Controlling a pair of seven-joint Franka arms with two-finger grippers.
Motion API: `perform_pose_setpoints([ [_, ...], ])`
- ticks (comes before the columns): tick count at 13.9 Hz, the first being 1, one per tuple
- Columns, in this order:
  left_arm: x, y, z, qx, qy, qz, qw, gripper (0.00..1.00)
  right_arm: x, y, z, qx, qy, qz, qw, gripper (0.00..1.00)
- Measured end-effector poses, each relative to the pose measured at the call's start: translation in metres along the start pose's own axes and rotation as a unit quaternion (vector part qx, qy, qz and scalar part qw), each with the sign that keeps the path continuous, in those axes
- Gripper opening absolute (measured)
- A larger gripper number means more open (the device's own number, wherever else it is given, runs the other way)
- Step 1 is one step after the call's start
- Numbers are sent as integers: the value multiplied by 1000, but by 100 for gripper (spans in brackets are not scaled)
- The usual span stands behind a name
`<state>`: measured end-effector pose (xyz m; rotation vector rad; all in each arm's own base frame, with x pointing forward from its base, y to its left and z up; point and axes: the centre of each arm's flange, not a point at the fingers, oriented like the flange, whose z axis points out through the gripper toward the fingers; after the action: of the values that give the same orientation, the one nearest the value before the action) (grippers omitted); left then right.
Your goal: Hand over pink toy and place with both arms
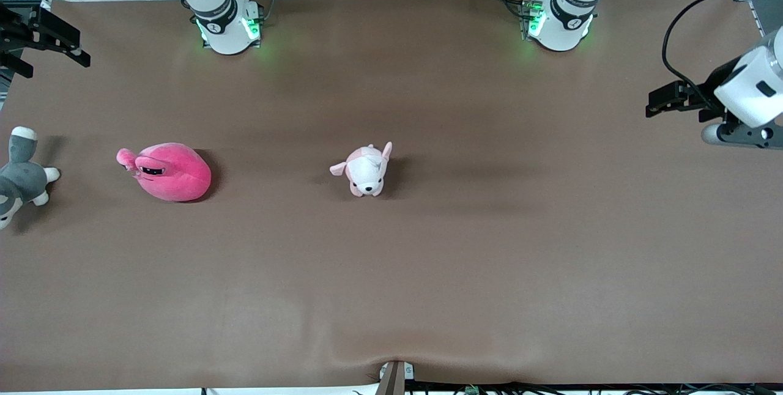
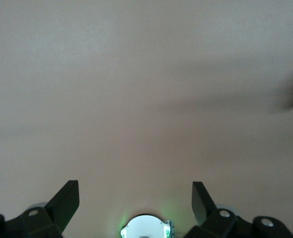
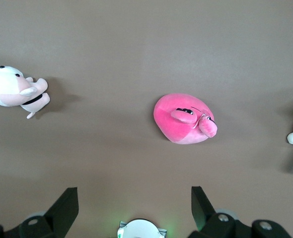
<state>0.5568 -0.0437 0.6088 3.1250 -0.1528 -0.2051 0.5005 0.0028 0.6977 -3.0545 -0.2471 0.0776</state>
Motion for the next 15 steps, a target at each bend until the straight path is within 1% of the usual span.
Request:
perform_pose_setpoints([
  [3,-8,0,-11,0,11,0,1000,100,0,0,0,-2,0,0,1000,100],
  [5,-13,0,-18,1,18,0,1000,100,0,1,0,-9,-1,0,1000,100],
  [8,-21,0,-28,1,28,1,1000,100,0,1,0,-12,-1,0,1000,100],
  [11,-22,0,-27,1,28,1,1000,100,0,1,0,-13,-2,0,1000,100],
  [13,-20,0,-28,2,34,-1,999,100,1,1,0,-13,-2,0,1000,100],
  [15,-19,3,-29,13,43,2,999,100,1,1,0,-13,-2,0,1000,100],
])
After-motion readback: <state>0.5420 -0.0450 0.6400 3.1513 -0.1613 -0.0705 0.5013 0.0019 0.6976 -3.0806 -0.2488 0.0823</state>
